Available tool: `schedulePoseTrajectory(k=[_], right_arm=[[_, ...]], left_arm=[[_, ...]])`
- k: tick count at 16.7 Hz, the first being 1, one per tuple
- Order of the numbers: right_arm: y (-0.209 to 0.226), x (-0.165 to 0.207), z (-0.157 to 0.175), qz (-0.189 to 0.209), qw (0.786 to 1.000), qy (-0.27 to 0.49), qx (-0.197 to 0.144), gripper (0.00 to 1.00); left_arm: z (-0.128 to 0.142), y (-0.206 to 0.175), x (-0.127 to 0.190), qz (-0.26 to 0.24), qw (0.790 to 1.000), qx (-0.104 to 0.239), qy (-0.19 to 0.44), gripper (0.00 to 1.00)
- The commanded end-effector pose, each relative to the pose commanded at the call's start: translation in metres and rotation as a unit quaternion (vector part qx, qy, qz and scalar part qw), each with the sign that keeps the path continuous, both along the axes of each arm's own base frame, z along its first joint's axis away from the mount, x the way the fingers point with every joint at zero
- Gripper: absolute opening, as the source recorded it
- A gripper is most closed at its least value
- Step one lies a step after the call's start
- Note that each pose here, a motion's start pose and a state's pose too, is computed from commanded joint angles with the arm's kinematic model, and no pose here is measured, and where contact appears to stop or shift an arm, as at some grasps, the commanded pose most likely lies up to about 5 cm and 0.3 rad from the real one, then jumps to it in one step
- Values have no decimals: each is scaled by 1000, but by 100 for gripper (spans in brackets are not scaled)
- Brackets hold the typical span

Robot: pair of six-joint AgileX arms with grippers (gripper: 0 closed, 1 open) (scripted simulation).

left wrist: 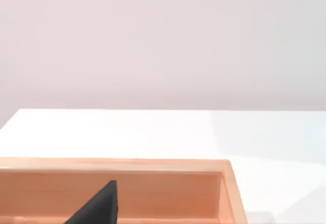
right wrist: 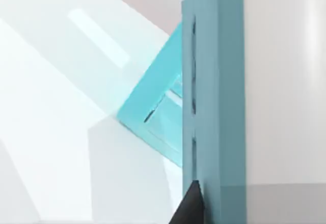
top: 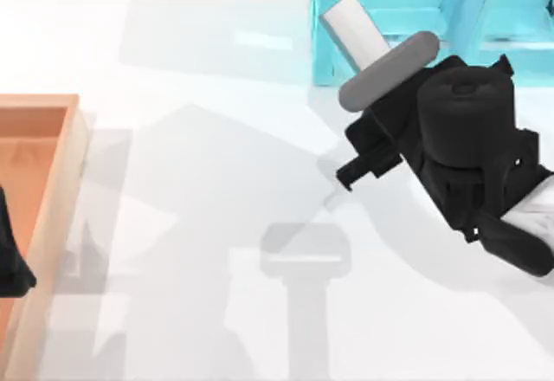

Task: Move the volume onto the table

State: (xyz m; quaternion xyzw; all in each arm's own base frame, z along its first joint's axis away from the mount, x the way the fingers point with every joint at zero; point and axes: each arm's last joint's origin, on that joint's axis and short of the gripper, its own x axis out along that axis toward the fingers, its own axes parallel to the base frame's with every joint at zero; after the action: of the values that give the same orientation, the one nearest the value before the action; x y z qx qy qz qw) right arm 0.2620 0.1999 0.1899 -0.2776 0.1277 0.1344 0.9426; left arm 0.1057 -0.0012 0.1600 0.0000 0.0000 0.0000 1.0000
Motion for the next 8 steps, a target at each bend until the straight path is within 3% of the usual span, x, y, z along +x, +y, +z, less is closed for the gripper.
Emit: schedulePoseTrajectory(k=[2,4,6,8], right_arm=[[46,-39,-21,60,990,-19,-129,0],[78,-82,-36,109,963,-50,-240,0],[97,-121,-46,141,931,-84,-326,0],[106,-150,-52,156,904,-112,-383,0]], left_arm=[[0,0,0,0,1000,0,0,100],[0,0,0,0,1000,0,0,100],[0,0,0,0,1000,0,0,100],[0,0,0,0,1000,0,0,100]])
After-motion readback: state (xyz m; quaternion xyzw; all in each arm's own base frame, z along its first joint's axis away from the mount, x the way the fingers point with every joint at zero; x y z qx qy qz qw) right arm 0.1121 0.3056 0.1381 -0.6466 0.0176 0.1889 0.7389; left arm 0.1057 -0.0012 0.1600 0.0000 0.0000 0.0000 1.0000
